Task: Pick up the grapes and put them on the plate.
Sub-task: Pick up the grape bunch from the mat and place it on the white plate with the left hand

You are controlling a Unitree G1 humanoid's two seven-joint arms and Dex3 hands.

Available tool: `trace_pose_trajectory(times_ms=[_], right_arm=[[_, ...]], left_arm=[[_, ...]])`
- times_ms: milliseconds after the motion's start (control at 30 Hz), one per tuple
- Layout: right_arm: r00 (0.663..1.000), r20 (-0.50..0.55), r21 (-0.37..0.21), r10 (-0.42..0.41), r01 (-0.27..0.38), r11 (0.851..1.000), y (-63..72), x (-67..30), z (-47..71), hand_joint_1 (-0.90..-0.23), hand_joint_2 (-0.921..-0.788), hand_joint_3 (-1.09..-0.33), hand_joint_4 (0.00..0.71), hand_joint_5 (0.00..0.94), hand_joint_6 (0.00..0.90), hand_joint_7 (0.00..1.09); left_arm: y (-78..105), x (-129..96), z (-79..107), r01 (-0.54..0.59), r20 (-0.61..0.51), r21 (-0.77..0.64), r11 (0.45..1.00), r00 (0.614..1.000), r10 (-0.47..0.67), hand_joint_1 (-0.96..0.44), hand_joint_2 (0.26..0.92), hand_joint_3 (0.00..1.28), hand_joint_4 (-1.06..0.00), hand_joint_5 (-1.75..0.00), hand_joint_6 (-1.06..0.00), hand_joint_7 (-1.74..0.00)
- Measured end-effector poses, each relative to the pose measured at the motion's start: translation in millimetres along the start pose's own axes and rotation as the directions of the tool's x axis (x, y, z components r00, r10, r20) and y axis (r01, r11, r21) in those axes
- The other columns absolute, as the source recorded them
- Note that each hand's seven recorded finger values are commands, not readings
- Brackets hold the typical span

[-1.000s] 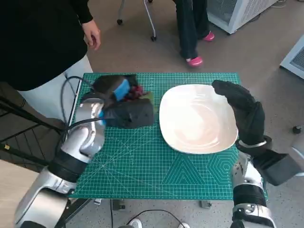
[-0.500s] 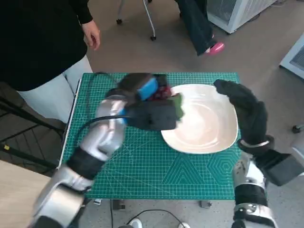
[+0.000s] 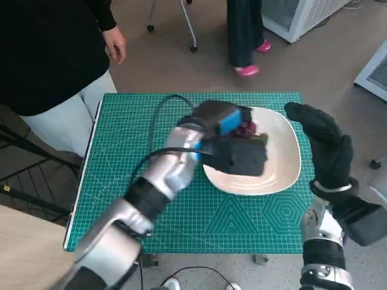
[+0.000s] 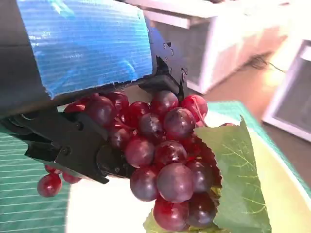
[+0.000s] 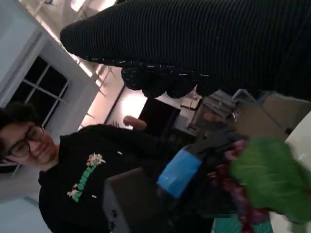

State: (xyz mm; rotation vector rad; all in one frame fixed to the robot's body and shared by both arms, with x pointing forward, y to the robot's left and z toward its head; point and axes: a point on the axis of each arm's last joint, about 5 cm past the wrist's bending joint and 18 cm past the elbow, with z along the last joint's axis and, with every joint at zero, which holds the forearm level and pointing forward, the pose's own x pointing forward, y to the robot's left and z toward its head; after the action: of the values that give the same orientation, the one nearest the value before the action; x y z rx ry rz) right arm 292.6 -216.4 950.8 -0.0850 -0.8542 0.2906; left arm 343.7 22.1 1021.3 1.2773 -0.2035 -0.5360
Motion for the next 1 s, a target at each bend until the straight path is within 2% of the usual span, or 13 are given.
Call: trace_pose_trajectory(times_ms=[100,233,333,733,767,800,900,933,1000], right_arm=[[1.0,0.004,-0.006,-0.009,0.009,1.0,-0.5,-1.0,1.1,-0.497,-0.921,-0.517,0.378,0.003,0.345,0.01],[1.0,0.012,-0.014,-0.018,0.018,1.0,-1.7,-1.3,2.9,-0.492,-0.921,-0.524,0.373,0.001,0.343,0.01],[1.0,0.011,-0.021,-0.02,0.02,1.0,-2.6,-1.5,3.9,-0.486,-0.921,-0.53,0.369,0.0,0.34,0.01],[1.0,0.01,-0.035,-0.026,0.027,0.999,-3.5,-1.9,6.5,-0.472,-0.921,-0.556,0.346,0.0,0.328,0.0],[1.0,0.009,-0.035,-0.026,0.026,0.999,-3.6,-1.7,6.7,-0.472,-0.921,-0.557,0.344,0.0,0.328,0.0],[1.0,0.009,-0.036,-0.025,0.025,0.999,-3.8,-1.7,6.8,-0.471,-0.921,-0.559,0.342,0.0,0.327,0.0],[1.0,0.008,-0.039,-0.023,0.023,0.999,-4.6,-1.8,7.4,-0.47,-0.921,-0.564,0.337,0.0,0.325,0.0],[1.0,0.008,-0.04,-0.023,0.023,0.999,-4.8,-1.8,7.5,-0.47,-0.921,-0.565,0.336,0.0,0.324,0.0],[1.0,0.008,-0.041,-0.024,0.024,0.999,-5.0,-1.8,7.6,-0.469,-0.921,-0.568,0.333,0.0,0.322,0.0]], left_arm=[[-0.7,3.6,6.0,0.008,0.015,0.007,1.0,1.0,-0.008,0.0,0.92,0.11,-0.59,-1.43,-0.66,-0.96],[-1.5,7.4,13.6,0.022,0.032,0.012,1.0,0.999,-0.022,0.0,0.921,0.15,-0.55,-1.36,-0.58,-1.18],[-2.0,9.6,18.8,0.036,0.036,0.014,0.999,0.999,-0.036,0.0,0.921,0.18,-0.51,-1.36,-0.53,-1.27],[-10.4,13.0,25.8,0.078,0.018,-0.004,0.997,0.997,-0.078,0.0,0.921,0.32,-0.36,-1.5,-0.37,-1.46],[-11.3,13.1,25.2,0.08,0.014,-0.005,0.997,0.997,-0.08,0.02,0.916,0.34,-0.35,-1.51,-0.36,-1.43],[-12.0,13.1,24.4,0.082,0.01,-0.006,0.997,0.997,-0.082,0.06,0.899,0.38,-0.35,-1.53,-0.36,-1.32],[-14.0,13.1,22.9,0.087,-0.001,-0.006,0.996,0.996,-0.087,0.25,0.814,0.54,-0.36,-1.61,-0.47,-0.69],[-14.6,13.1,22.5,0.088,-0.003,-0.006,0.996,0.996,-0.088,0.29,0.795,0.58,-0.36,-1.63,-0.51,-0.53],[-15.5,13.1,21.9,0.087,-0.008,-0.004,0.996,0.996,-0.087,0.33,0.777,0.62,-0.36,-1.64,-0.57,-0.36]])
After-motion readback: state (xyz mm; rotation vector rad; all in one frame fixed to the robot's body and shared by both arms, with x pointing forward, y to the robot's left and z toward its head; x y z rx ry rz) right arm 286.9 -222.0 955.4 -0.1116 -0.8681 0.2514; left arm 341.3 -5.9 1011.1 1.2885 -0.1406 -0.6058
